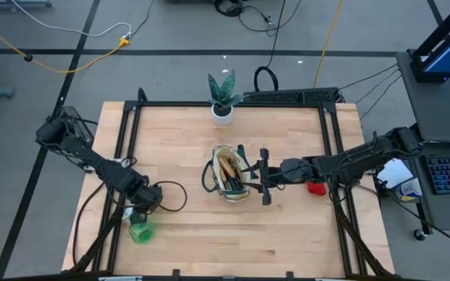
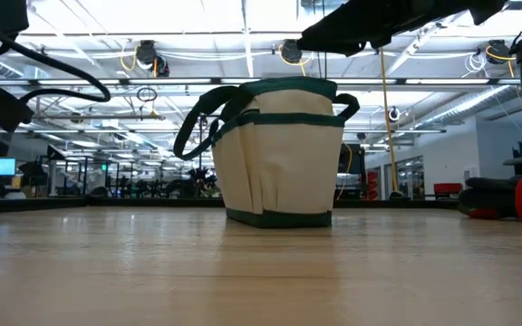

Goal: Pick & Place Garden tools in Gardening bag
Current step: Put the green spray bottle into the gardening bag

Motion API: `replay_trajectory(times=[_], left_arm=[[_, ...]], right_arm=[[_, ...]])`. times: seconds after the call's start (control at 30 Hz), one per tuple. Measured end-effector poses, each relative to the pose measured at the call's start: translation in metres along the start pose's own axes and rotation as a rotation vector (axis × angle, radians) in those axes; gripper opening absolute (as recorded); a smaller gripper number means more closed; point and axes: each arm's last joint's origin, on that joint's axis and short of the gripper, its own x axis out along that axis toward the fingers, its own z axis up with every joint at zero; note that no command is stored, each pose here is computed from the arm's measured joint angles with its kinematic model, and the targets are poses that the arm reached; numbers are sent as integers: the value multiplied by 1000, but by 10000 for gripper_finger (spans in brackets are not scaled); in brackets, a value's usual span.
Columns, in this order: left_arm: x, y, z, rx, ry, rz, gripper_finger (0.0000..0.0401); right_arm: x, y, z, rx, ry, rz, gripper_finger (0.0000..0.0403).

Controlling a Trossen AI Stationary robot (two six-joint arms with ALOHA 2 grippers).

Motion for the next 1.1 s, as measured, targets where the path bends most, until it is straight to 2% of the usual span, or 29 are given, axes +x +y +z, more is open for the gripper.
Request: replay_trajectory(times=[0.27, 0.37, 0.53, 0.7, 0.9, 1.1], left_arm=[[0, 0, 0, 1, 3, -1, 107], [0, 0, -1, 0, 8, 2, 86], [0, 1, -2, -2, 20, 10, 24], [0, 1, -1, 17, 8, 13, 24], [-13, -5, 9, 84, -110, 88, 17], [-42, -20, 25, 167, -288, 152, 17]], right_arm=[[0, 0, 0, 0, 0, 0, 171], [0, 0, 0, 0, 0, 0, 171], [0, 0, 0, 0, 2, 1, 171], [0, 0, 0, 0, 1, 1, 171], [0, 0, 0, -12, 0, 0, 171], [0, 0, 0, -27, 0, 0, 171]])
